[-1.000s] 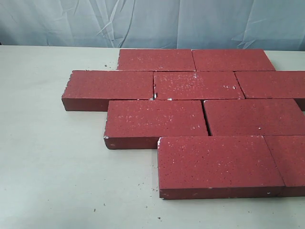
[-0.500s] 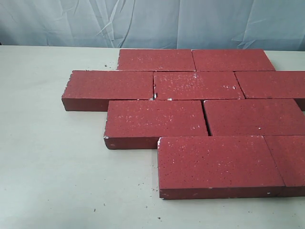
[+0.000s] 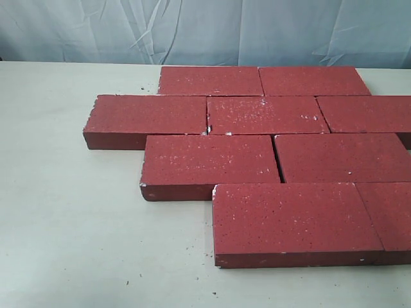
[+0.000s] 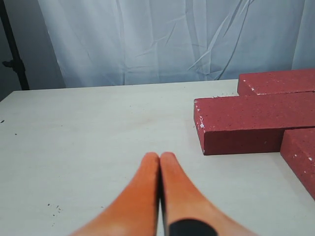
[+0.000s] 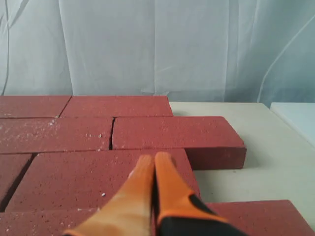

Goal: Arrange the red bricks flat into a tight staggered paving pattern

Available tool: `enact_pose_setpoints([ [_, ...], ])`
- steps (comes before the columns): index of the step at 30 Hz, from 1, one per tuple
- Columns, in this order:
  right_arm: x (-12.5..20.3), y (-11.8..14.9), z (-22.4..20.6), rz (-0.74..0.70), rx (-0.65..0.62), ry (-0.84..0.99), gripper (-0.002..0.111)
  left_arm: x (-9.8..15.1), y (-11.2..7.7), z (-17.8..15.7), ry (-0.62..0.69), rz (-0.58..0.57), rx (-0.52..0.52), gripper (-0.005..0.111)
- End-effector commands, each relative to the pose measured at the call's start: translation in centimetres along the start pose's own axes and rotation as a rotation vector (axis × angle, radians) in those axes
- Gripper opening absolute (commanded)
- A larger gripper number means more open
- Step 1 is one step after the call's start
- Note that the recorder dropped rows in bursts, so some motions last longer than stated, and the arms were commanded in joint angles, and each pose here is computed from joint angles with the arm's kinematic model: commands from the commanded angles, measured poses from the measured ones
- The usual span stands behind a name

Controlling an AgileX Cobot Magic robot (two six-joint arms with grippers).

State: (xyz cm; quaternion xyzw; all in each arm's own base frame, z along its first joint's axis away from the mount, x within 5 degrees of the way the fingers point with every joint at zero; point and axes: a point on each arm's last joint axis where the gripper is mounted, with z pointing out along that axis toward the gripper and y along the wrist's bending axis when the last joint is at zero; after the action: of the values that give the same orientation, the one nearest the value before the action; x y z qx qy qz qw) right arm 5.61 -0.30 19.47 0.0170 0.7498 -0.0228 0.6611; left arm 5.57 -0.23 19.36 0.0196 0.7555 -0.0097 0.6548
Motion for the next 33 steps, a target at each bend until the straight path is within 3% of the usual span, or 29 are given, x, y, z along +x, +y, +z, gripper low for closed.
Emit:
enact_pose_setpoints([
  [1,0.61,-0.01,-0.05,-0.005,0.003,0.058,-0.001,0.15,0.01,0.00,0.003,0.000,-0.002,0.000],
  [33,0.91,0.00,-0.07,-0.005,0.001,0.091,-0.001,0.15,0.01,0.00,0.003,0.000,-0.002,0.000],
])
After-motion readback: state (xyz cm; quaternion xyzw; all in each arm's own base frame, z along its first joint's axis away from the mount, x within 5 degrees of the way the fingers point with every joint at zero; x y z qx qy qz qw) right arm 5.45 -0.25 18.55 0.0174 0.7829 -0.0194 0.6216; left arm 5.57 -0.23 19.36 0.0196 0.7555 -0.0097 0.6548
